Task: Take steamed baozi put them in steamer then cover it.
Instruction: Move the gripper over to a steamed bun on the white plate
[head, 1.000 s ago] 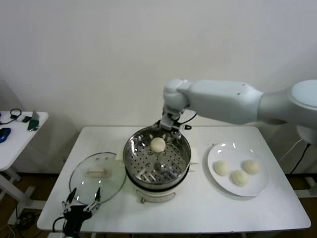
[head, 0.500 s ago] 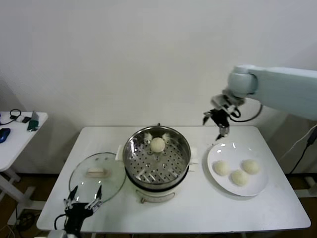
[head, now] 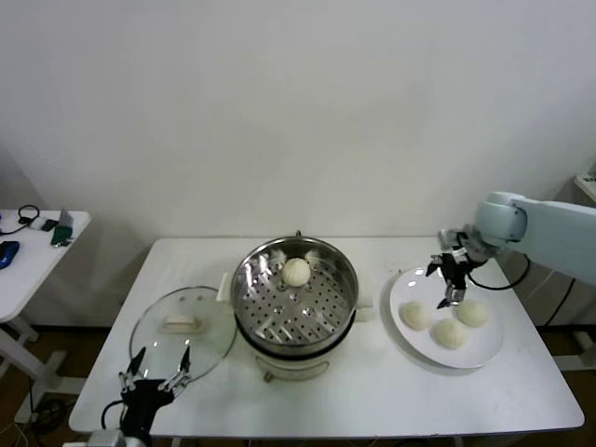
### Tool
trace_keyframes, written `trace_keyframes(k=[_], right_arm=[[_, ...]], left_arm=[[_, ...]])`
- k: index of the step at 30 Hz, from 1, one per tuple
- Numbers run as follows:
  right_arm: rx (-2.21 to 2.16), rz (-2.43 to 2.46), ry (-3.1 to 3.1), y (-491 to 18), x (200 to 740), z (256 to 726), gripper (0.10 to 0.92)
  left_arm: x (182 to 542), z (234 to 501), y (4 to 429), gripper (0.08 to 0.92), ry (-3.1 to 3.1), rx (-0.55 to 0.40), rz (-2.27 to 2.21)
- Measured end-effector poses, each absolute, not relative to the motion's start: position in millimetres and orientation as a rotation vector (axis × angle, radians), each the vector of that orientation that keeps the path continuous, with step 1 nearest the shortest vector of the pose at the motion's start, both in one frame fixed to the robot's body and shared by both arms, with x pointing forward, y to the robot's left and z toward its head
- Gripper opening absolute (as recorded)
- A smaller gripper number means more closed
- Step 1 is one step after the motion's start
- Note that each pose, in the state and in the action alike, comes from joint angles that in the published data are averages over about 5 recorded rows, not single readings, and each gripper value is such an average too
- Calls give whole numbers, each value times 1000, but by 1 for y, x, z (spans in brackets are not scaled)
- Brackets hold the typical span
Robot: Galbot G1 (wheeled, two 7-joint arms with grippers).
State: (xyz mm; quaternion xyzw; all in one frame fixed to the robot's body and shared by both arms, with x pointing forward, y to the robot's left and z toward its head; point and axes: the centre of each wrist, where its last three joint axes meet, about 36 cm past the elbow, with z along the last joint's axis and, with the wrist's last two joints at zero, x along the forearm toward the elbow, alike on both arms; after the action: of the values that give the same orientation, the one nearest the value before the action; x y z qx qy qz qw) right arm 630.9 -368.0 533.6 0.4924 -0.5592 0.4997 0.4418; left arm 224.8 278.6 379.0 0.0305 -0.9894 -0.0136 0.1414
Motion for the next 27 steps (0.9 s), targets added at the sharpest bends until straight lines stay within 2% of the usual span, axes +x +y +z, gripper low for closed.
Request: trace_keyframes(k=[14, 27], right_arm=[[1199, 1204, -1362, -348, 643, 470, 818], [1204, 1219, -1331, -338, 649, 458, 676]], left_arm=[[219, 376, 281, 823, -2851, 105, -43], [220, 373, 279, 823, -2848, 102, -40]])
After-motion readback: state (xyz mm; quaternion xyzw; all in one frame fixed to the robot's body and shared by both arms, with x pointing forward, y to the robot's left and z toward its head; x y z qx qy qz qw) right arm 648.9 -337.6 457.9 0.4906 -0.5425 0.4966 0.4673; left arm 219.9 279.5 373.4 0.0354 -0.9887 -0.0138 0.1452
